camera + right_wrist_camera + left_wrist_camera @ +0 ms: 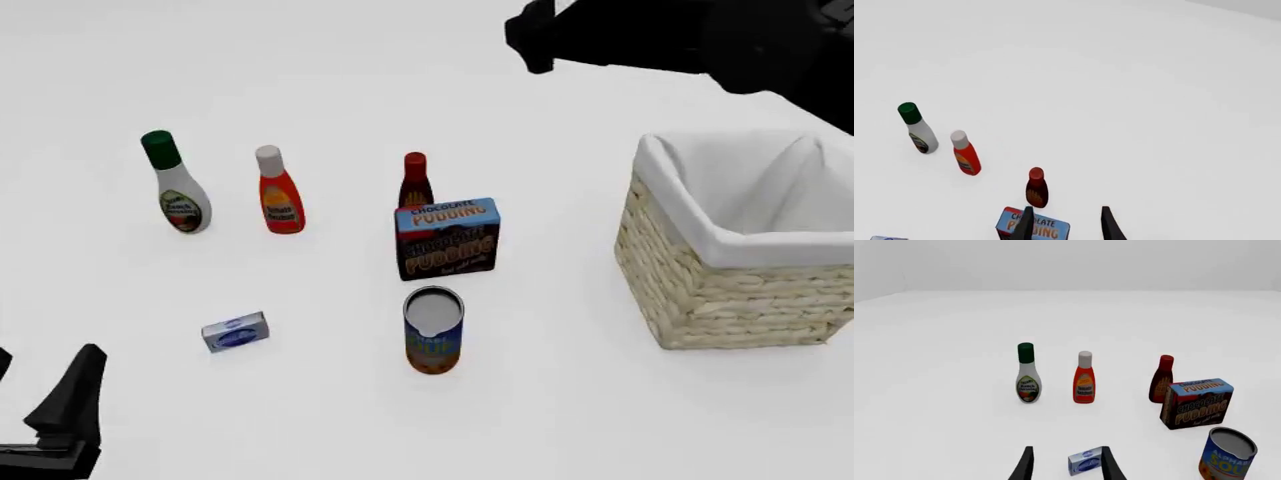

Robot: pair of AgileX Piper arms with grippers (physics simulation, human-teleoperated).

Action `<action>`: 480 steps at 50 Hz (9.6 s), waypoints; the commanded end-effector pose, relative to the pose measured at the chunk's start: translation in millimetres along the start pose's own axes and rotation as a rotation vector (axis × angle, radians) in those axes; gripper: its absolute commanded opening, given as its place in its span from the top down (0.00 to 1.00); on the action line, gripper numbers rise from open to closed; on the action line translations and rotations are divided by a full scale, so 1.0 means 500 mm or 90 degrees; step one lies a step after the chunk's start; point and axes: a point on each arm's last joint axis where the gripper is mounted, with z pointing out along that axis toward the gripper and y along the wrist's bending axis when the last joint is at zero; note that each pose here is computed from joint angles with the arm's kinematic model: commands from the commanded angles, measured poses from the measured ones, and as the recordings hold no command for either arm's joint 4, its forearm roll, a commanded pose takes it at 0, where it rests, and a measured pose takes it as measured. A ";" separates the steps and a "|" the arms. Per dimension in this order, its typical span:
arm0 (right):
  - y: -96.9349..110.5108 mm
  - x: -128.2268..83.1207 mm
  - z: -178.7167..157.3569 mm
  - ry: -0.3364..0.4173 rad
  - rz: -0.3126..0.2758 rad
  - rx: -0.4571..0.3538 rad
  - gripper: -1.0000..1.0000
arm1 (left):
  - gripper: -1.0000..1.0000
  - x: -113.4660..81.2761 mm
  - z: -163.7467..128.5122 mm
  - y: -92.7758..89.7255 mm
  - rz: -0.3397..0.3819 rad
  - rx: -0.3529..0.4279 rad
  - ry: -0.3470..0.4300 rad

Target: Pick the bbq sauce and place it in the basket.

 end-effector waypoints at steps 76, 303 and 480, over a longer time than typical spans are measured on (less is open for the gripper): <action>0.107 0.073 0.406 0.036 0.015 -0.059 0.00 | 0.00 0.000 0.000 0.000 0.000 0.000 0.000; 0.146 0.000 0.354 0.114 -0.055 -0.095 1.00 | 0.00 0.000 0.000 0.000 0.000 0.000 0.000; -0.326 0.142 -0.119 0.188 0.067 0.297 1.00 | 0.00 0.000 0.000 0.000 0.000 0.000 0.000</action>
